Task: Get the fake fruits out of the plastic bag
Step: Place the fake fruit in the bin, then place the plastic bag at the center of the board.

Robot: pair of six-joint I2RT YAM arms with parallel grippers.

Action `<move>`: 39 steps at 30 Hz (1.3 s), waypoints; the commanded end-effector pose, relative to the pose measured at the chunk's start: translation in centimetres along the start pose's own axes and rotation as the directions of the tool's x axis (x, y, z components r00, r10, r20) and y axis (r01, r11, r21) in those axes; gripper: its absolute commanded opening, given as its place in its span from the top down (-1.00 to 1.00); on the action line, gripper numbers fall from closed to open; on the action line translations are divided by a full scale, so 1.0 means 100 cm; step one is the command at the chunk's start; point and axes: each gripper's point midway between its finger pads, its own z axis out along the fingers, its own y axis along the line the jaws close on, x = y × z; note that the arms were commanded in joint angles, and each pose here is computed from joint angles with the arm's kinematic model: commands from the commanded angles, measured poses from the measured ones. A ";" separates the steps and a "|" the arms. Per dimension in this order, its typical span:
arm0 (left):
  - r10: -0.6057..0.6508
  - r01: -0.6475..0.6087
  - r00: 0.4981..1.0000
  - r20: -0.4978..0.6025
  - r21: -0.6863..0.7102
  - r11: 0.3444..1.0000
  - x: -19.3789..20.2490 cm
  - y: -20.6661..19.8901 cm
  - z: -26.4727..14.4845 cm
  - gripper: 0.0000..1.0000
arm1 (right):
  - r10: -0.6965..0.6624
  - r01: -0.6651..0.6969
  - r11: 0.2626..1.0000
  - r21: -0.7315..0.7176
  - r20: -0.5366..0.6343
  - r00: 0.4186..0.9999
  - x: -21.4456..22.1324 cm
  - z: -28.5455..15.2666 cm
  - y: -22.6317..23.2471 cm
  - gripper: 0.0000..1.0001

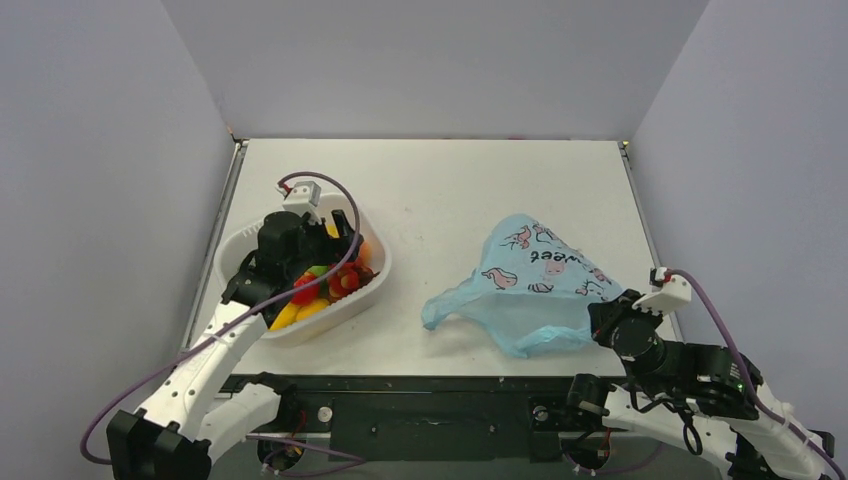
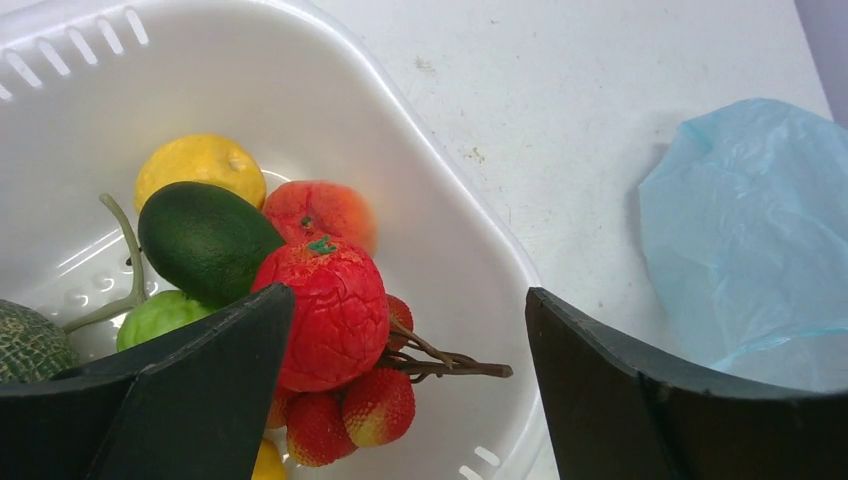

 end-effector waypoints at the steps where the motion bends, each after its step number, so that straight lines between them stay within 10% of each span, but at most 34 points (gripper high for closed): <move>1: -0.001 -0.002 0.997 0.079 0.032 0.999 -0.023 -0.008 -0.029 -0.69 | 0.006 -0.009 0.999 0.049 0.065 0.998 -0.023 -0.003 -0.002 1.00; 13: 0.000 -0.014 0.965 0.263 0.051 0.999 -0.059 -0.013 -0.109 -0.81 | -0.030 -0.054 0.967 0.250 0.323 0.946 -0.109 -0.035 -0.036 1.00; 27: -0.036 0.005 0.965 0.261 0.117 0.993 -0.054 -0.023 -0.126 -0.82 | -0.098 0.031 0.949 0.315 0.199 0.975 -0.068 -0.012 -0.031 0.72; 39: -0.056 0.009 0.963 0.265 0.176 0.984 -0.059 -0.035 -0.142 -0.82 | -0.110 0.104 0.992 0.076 0.071 0.991 -0.059 -0.007 0.029 -0.49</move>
